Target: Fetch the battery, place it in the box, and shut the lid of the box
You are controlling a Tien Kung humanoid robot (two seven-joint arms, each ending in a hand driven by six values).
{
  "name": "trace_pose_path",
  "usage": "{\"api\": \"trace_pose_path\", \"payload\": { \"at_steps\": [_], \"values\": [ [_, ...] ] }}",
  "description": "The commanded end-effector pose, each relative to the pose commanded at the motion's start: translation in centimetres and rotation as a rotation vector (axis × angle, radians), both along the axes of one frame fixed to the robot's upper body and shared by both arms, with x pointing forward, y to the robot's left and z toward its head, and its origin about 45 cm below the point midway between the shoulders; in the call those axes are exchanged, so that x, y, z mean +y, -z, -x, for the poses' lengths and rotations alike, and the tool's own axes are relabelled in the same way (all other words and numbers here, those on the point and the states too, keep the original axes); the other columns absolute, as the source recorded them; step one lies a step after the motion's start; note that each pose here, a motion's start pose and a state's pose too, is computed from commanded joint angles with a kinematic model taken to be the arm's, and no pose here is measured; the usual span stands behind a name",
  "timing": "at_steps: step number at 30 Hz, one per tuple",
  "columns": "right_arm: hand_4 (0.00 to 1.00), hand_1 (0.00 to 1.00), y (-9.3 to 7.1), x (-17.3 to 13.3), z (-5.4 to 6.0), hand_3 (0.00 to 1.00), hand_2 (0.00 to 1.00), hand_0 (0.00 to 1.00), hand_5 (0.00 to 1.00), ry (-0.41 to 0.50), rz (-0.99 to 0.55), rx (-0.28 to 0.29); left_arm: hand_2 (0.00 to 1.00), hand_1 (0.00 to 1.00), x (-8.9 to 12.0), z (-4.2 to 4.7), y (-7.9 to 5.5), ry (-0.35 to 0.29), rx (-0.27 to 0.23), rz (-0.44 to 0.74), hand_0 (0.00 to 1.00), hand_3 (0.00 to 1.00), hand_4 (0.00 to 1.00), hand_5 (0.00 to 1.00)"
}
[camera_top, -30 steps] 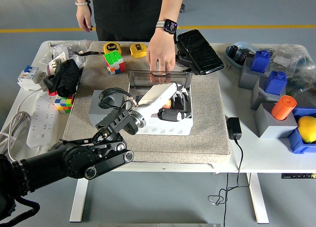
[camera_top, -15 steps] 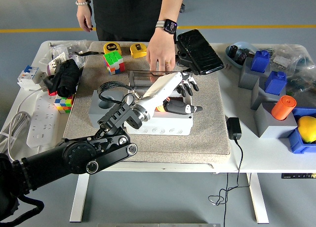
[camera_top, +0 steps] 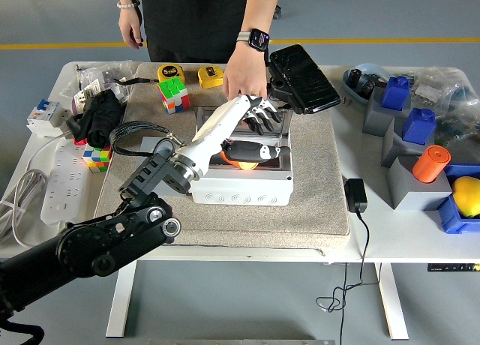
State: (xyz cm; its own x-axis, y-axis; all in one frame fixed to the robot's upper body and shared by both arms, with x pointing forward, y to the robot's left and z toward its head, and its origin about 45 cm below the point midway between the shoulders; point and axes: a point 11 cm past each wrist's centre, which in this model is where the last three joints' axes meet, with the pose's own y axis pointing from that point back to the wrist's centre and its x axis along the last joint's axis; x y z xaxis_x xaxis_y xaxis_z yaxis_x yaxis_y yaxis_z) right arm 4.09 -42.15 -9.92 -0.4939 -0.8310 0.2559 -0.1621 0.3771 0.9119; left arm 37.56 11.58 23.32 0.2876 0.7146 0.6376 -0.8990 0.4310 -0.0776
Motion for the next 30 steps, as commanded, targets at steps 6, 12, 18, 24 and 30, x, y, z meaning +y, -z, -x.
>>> {"api": "trace_pose_path", "payload": {
  "at_steps": [6,12,18,24,30],
  "values": [
    [0.956,0.622,0.0,0.0,-0.1,0.559,0.639,0.604,0.515,0.002,0.001,-0.005,0.402,0.324,2.7,1.25,0.6,-0.024,0.009,-0.038,0.308,0.434,0.981,0.313],
    [0.956,0.623,-0.1,-0.1,-0.3,0.559,0.639,0.604,0.515,0.003,0.003,-0.009,0.407,0.326,3.8,1.89,2.3,-0.022,0.037,-0.107,0.305,0.438,0.977,0.311],
    [0.956,0.621,-0.1,-0.1,-0.4,0.559,0.638,0.604,0.515,0.003,0.002,-0.01,0.426,0.334,3.4,1.85,3.7,-0.012,0.067,-0.154,0.306,0.448,0.979,0.322],
    [0.957,0.622,-0.1,0.0,-0.4,0.559,0.638,0.603,0.516,0.001,0.002,-0.009,0.439,0.338,2.4,1.84,4.4,0.012,0.077,-0.176,0.307,0.455,0.961,0.321],
    [0.957,0.622,-0.1,0.0,-0.3,0.559,0.638,0.603,0.515,0.001,0.001,-0.008,0.452,0.344,0.4,1.74,3.9,0.045,0.069,-0.151,0.307,0.463,0.939,0.314]
  ]
}}
